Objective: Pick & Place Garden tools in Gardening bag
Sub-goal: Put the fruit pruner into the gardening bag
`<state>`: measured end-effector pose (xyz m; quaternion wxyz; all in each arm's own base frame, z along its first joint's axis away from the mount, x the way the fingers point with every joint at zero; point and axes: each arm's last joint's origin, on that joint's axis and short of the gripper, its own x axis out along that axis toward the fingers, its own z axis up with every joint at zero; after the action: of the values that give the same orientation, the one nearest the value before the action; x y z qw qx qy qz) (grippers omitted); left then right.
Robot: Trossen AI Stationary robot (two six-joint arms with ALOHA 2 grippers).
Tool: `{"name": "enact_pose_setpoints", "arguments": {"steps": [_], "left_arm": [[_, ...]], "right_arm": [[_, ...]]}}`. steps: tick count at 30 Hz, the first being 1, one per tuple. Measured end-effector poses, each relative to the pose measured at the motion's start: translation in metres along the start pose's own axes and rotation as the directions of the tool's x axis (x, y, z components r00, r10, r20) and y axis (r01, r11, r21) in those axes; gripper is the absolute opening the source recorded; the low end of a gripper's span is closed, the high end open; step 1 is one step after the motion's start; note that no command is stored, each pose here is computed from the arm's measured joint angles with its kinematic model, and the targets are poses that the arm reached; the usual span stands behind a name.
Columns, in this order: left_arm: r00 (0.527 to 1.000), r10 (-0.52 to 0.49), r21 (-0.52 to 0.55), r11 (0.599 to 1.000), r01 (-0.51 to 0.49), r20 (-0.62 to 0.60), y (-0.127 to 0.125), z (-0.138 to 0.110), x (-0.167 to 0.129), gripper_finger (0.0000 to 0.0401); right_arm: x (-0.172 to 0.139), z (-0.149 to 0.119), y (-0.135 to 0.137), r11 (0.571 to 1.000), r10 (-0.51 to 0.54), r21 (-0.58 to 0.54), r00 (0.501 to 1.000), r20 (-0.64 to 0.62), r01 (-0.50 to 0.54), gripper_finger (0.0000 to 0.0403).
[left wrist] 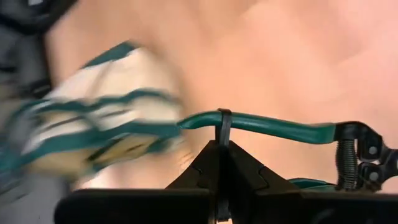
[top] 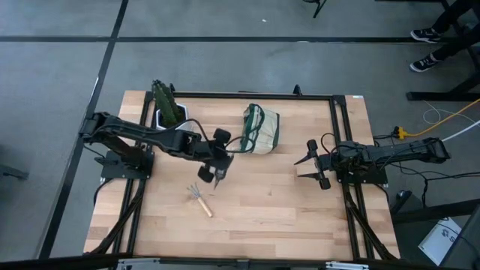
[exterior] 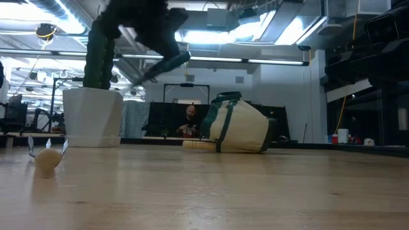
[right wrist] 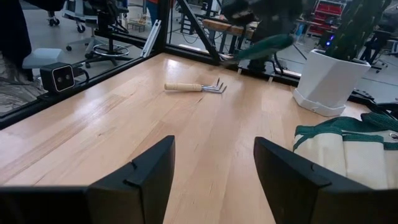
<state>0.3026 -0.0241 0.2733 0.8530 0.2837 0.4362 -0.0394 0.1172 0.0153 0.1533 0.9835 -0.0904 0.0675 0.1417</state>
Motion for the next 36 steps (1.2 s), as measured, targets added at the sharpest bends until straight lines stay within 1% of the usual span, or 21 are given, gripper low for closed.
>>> {"name": "enact_pose_setpoints", "arguments": {"steps": [2,5,9,12,16,23,27,32,36], "left_arm": [[0.997,-0.061,-0.027,0.998,0.062,0.051,-0.002,-0.005,0.004,0.0004],[0.991,-0.083,-0.074,0.993,0.091,0.102,-0.006,-0.016,0.01,0.0004],[0.986,-0.127,-0.141,0.98,0.141,0.109,-0.019,-0.034,0.024,0.0004],[0.978,-0.156,-0.18,0.967,0.18,0.139,-0.031,-0.042,0.033,0.0004],[0.977,-0.168,-0.235,0.952,0.195,0.13,-0.043,-0.052,0.044,0.0005],[0.977,-0.161,-0.349,0.915,0.202,0.142,-0.05,-0.062,0.053,0.0005],[0.978,-0.179,-0.398,0.893,0.209,0.111,-0.056,-0.07,0.061,0.0005],[0.978,-0.191,-0.435,0.876,0.208,0.084,-0.063,-0.079,0.07,0.0005],[0.979,-0.191,-0.452,0.868,0.205,0.076,-0.065,-0.081,0.075,0.0005]], "right_arm": [[0.0,0.0,0.0,1.0,-0.001,0.0,1.0,0.0,0.001,0.0219],[0.0,0.0,0.0,1.0,-0.001,0.0,1.0,0.0,0.001,0.0219],[0.0,0.0,0.0,1.0,0.0,0.0,1.0,0.0,0.0,0.0219],[0.0,0.0,0.0,1.0,0.0,0.0,1.0,0.0,0.0,0.0219],[0.0,0.0,0.0,1.0,0.0,0.0,1.0,-0.001,0.0,0.0219],[0.0,-0.001,0.0,1.0,0.001,0.001,1.0,-0.006,-0.001,0.0219],[0.0,-0.001,0.0,1.0,0.001,0.002,1.0,-0.007,-0.001,0.0219],[0.0,-0.001,0.0,1.0,0.001,0.001,1.0,-0.006,-0.001,0.0219],[0.0,-0.001,0.0,1.0,0.002,0.003,1.0,-0.014,-0.002,0.0219]]}}
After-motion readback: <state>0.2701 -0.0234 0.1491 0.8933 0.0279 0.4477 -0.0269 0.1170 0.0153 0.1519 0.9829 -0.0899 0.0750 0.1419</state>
